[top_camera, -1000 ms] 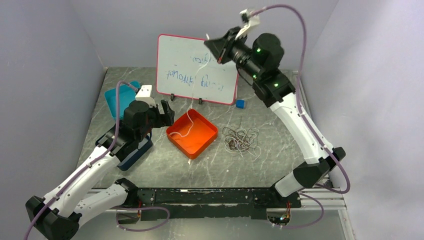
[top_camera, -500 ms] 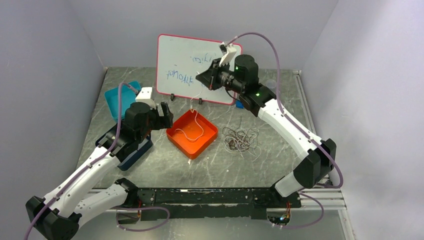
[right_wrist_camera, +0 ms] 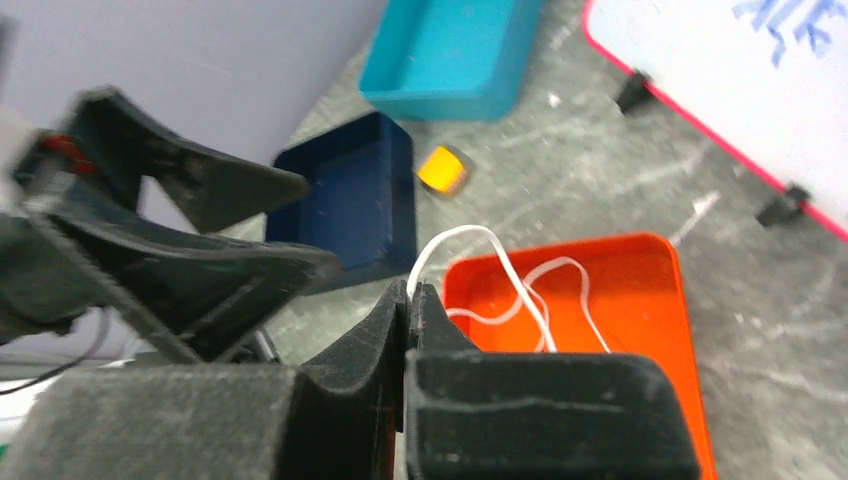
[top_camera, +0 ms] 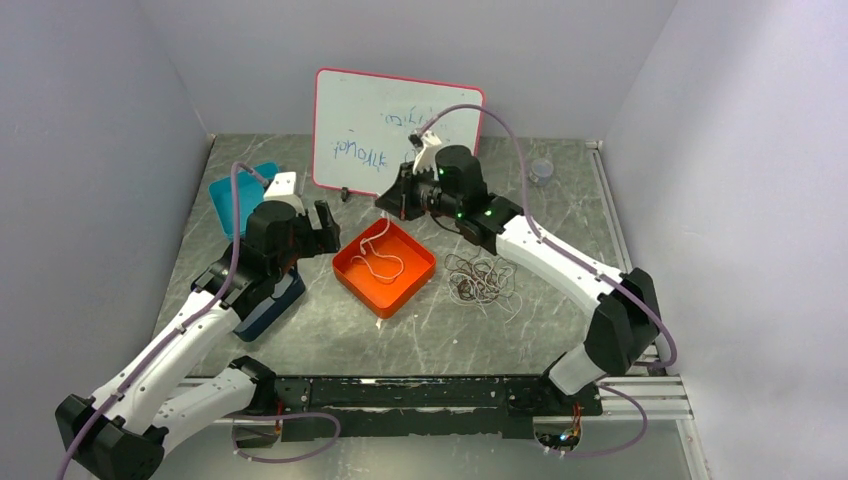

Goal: Untangle the cables

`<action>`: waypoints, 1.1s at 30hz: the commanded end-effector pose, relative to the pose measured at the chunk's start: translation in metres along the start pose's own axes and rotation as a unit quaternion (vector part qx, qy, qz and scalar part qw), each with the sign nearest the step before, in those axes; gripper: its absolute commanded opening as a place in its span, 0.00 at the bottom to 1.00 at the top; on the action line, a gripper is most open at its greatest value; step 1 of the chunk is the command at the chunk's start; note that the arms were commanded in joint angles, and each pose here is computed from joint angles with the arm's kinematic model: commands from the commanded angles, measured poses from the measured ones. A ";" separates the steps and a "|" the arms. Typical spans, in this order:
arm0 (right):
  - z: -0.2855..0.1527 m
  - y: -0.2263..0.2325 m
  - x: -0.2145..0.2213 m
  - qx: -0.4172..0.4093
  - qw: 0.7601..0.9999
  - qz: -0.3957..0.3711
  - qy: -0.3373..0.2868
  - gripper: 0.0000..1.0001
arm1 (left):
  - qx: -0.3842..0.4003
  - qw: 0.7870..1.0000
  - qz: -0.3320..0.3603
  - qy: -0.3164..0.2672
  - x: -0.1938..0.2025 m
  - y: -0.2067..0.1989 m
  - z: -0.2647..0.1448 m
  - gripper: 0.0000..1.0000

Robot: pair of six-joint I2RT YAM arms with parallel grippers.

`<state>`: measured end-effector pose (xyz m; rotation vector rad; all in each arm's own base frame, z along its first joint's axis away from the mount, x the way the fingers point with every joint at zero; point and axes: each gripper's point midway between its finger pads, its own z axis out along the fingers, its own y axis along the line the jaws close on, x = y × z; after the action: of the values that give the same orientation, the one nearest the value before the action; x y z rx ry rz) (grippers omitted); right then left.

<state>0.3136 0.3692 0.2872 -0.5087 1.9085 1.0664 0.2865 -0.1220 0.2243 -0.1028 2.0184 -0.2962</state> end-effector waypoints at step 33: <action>0.069 -0.095 0.154 0.152 0.974 0.007 0.165 0.42 | -0.003 0.998 0.055 0.033 0.013 0.012 -0.004 0.94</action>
<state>0.3181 0.3858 0.0758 -0.5477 2.3763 0.7559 0.2785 -0.1121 0.2114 0.0015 2.0752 -0.2139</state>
